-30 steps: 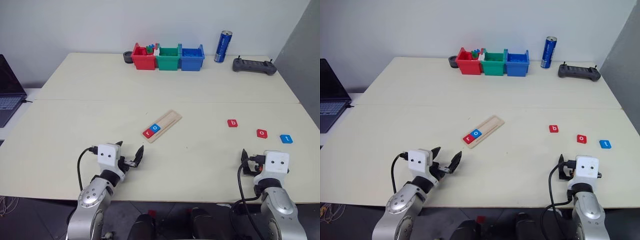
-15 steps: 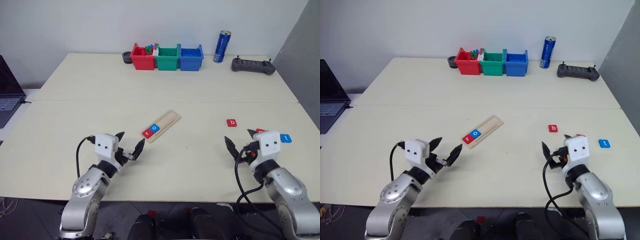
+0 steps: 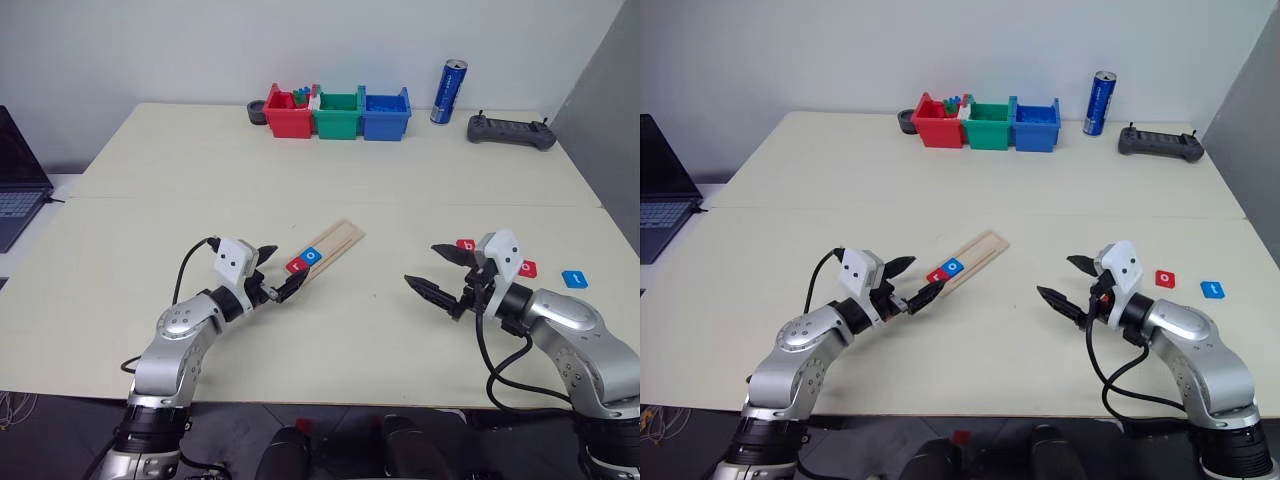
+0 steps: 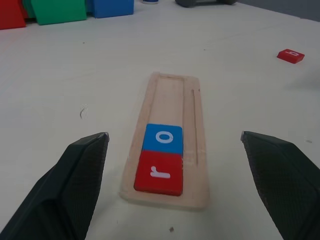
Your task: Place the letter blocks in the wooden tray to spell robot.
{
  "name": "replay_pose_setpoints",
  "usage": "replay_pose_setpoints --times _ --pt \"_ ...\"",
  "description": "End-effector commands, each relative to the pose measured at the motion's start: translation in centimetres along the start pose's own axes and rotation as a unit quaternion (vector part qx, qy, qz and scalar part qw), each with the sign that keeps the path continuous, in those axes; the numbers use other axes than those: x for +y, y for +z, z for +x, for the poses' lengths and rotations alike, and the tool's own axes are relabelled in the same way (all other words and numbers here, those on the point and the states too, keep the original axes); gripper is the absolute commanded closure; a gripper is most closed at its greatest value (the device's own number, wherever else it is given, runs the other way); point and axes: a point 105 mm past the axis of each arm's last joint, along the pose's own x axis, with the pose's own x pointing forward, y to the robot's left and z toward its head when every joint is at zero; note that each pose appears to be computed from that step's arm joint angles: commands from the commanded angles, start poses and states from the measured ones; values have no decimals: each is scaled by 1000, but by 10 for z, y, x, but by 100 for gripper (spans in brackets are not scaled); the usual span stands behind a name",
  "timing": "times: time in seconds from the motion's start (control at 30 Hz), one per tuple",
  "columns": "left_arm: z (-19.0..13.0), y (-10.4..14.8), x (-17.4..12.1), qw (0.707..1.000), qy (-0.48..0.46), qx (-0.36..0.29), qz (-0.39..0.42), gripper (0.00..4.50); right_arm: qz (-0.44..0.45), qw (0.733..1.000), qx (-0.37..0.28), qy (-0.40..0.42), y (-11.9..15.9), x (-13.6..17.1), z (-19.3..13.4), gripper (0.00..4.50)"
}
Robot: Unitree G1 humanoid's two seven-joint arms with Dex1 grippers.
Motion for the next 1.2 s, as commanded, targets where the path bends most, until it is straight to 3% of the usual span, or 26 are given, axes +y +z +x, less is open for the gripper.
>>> replay_pose_setpoints --times 0.03,0.73,1.2 --pt "2 5 5 1000 2 -9 22 0 -17 1000 -24 -1 13 3 -1 2" --pt "14 -33 -6 997 -51 55 26 0 -12 998 -47 -47 24 -2 -2 2" --pt "22 -40 -2 997 -47 60 19 0 -13 997 -48 -56 27 -1 -5 2"
